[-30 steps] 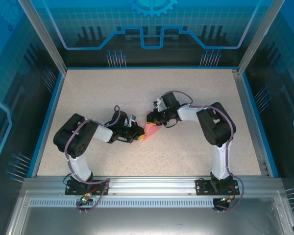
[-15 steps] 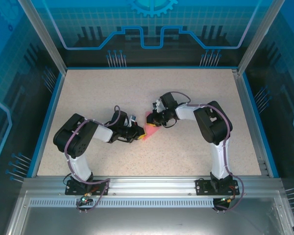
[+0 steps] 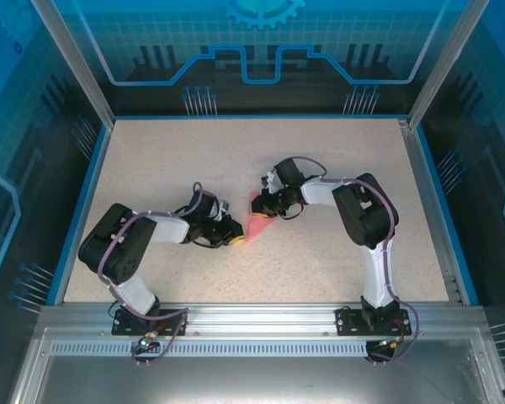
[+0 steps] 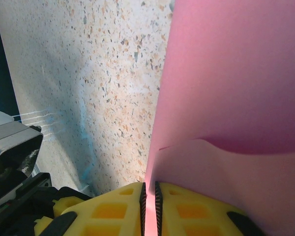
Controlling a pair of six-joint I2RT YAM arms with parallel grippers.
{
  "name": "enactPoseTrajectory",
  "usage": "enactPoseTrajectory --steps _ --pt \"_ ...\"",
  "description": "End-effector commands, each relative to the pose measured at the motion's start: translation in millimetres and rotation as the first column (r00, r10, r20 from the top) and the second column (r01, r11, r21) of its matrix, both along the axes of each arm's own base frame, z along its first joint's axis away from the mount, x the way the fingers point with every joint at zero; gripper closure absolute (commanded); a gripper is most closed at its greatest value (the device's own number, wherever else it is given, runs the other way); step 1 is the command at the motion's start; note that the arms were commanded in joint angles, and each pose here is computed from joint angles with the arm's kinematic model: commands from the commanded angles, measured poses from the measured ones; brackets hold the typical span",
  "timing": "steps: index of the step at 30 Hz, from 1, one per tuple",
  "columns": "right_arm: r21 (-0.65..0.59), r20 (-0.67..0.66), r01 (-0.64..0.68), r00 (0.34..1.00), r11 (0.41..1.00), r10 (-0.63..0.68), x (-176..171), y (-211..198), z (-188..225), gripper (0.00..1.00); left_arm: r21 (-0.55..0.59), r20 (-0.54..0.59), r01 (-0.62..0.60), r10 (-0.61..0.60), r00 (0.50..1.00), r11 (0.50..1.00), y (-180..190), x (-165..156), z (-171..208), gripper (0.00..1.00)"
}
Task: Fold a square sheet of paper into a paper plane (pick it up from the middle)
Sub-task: Fourth fold the wing at the center of the table.
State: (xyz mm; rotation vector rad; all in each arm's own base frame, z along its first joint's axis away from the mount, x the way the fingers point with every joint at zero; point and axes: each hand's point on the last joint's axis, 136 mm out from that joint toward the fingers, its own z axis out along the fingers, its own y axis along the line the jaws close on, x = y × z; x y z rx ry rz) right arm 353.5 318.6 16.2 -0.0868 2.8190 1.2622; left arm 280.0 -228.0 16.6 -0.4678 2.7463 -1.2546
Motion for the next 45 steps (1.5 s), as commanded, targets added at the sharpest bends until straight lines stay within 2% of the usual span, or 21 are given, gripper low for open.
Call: enactPoseTrajectory --steps 1,7,10,15,19,30,36,45 --pt "-0.104 -0.083 -0.008 0.997 0.995 -0.001 -17 -12 -35 0.84 0.016 0.026 0.007 -0.007 1.0 1.0 4 1 9 0.83" --pt "-0.112 -0.083 -0.009 0.997 0.994 0.0 -18 -13 -36 0.84 0.009 0.115 0.023 -0.024 0.993 1.0 -5 6 37 0.71" --pt "-0.113 -0.087 -0.006 0.996 0.994 -0.004 -18 -13 -38 0.84 0.043 0.125 0.067 -0.072 0.989 0.997 -15 7 40 0.71" --pt "-0.11 -0.089 -0.007 0.996 0.994 -0.003 -19 -13 -38 0.84 0.14 0.078 0.067 -0.079 0.994 0.988 -11 6 24 0.71" --pt "-0.109 -0.087 -0.007 0.996 0.994 -0.003 -18 -13 -37 0.84 0.166 0.067 0.091 -0.103 0.992 0.982 -14 5 19 0.71" --pt "-0.115 -0.093 -0.006 0.996 0.993 -0.004 -19 -14 -40 0.84 0.158 0.044 0.129 -0.137 0.99 0.979 -22 4 11 0.77" --pt "-0.119 -0.097 -0.009 0.995 0.993 -0.003 -20 -15 -42 0.84 0.17 0.026 0.136 -0.143 0.989 0.976 -21 2 6 0.88" --pt "-0.124 -0.099 -0.008 0.995 0.992 -0.004 -20 -15 -43 0.84 0.205 -0.01 0.143 -0.144 0.99 0.968 -12 -7 -8 0.91"
